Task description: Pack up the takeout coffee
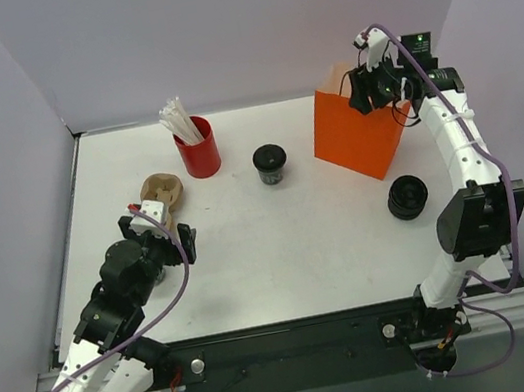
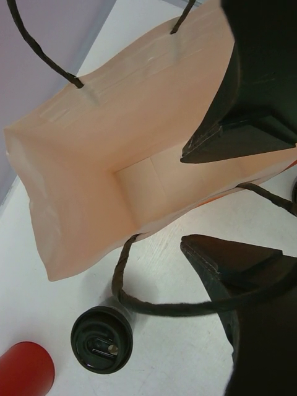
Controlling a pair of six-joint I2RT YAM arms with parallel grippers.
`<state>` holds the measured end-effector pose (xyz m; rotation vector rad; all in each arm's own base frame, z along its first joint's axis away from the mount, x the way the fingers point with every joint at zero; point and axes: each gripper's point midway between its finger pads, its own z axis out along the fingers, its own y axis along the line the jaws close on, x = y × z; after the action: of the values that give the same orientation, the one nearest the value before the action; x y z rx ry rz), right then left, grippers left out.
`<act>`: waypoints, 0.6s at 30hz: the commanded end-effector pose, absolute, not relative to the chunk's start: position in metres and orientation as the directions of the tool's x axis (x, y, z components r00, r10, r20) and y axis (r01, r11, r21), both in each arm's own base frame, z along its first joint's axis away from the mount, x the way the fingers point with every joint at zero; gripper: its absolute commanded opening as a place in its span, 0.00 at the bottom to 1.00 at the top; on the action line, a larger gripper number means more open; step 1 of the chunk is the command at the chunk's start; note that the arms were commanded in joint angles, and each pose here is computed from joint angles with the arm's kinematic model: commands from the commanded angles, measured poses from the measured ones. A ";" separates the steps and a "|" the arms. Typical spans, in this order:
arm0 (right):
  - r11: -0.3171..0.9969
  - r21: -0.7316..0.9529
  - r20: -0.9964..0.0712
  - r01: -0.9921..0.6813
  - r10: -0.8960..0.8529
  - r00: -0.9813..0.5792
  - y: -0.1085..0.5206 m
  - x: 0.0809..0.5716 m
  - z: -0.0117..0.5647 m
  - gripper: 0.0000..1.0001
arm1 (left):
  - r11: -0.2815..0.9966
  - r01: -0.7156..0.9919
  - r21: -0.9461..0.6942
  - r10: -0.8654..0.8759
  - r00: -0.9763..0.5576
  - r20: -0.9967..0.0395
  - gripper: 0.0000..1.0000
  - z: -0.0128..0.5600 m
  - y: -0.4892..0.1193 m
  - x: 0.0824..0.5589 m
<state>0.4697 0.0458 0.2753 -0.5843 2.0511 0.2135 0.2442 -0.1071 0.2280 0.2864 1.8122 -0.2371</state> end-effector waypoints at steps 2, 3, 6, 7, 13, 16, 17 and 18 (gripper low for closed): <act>0.828 -0.118 -0.849 -0.548 -0.370 -0.376 0.049 0.476 0.276 0.43 | 0.941 0.338 -0.015 0.053 -0.191 -0.980 0.94 0.243 -0.113 0.247; 0.820 -0.120 -0.850 -0.559 -0.376 -0.369 0.051 0.477 0.276 0.39 | 0.941 0.337 -0.016 0.051 -0.190 -0.980 0.94 0.243 -0.113 0.247; 0.797 -0.155 -0.851 -0.584 -0.408 -0.331 0.052 0.480 0.280 0.11 | 0.942 0.335 -0.012 0.055 -0.190 -0.980 0.94 0.243 -0.112 0.248; 0.794 -0.170 -0.850 -0.584 -0.418 -0.321 0.051 0.481 0.282 0.06 | 0.943 0.334 -0.012 0.055 -0.191 -0.980 0.94 0.242 -0.112 0.248; 0.762 -0.303 -0.851 -0.572 -0.487 -0.199 0.047 0.484 0.323 0.00 | 0.945 0.326 -0.010 0.052 -0.181 -0.982 0.94 0.244 -0.110 0.248; 0.746 -0.352 -0.852 -0.566 -0.506 -0.137 0.049 0.479 0.344 0.00 | 0.947 0.320 -0.008 0.051 -0.175 -0.983 0.93 0.245 -0.108 0.247; 0.733 -0.364 -0.851 -0.575 -0.513 -0.116 0.054 0.476 0.349 0.00 | 0.948 0.318 -0.008 0.049 -0.172 -0.984 0.94 0.247 -0.108 0.247; 0.725 -0.378 -0.848 -0.576 -0.520 -0.097 0.056 0.473 0.354 0.00 | 0.949 0.316 -0.006 0.052 -0.173 -0.984 0.94 0.246 -0.107 0.247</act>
<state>0.4832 0.0448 0.2899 -0.7849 1.9474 0.1233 0.2435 -0.1067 0.2287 0.2872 1.8072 -0.2379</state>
